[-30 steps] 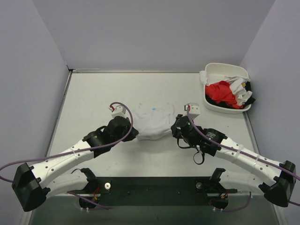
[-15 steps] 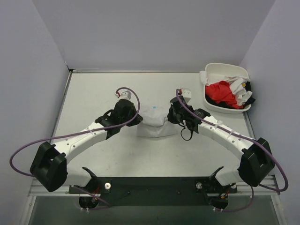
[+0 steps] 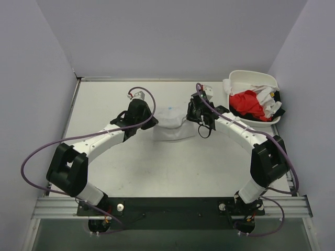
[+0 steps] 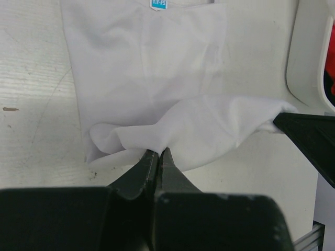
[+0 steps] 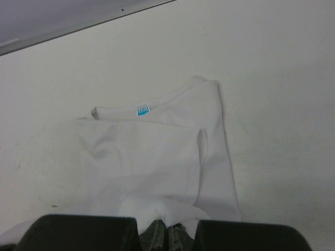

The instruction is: Fold and stack the t-shirts

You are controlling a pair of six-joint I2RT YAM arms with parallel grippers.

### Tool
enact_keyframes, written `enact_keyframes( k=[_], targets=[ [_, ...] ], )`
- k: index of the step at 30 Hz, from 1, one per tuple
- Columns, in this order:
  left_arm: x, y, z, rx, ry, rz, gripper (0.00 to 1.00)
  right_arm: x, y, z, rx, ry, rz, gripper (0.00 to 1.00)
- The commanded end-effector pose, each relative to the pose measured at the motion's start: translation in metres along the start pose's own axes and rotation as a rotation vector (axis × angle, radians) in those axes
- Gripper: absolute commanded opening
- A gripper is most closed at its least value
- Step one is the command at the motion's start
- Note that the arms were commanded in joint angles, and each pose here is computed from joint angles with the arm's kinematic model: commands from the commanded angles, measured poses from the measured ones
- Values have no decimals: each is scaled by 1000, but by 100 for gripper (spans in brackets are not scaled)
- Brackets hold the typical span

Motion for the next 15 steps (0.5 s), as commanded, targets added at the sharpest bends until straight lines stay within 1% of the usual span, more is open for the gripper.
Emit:
enact_keyframes(
  k=[1,7,12,13,14,15],
  targets=[
    [-5,12,-28,-67,-15,37,0,8,11,-17,-13,9,-38,0],
    [5,29,-40,-74,-46,20,0,9,28,-30,-19,32,-51,0],
    [0,23,-53,-98,-53,39,0,9,24,-35,-33,35,-65,0],
    [0,21,-53,-98,-54,41,0,8,22,-35,-34,35,-64,0],
    [1,17,-50,-97,-56,48,0,6,22,-25,-4,30,-81,0],
    [0,14,-46,-89,-65,61,0,7,13,-26,-13,32,-101,0]
  ],
)
Point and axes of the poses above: each gripper's point midway between its finger pads, its own y axis out along the fingers, its own x axis along the line the jaws close on, z = x × y, the point moved 6 cm from there along -y, back along the fingers, and after that the axes turned 7 degrees about y, right-handed, at the moved point
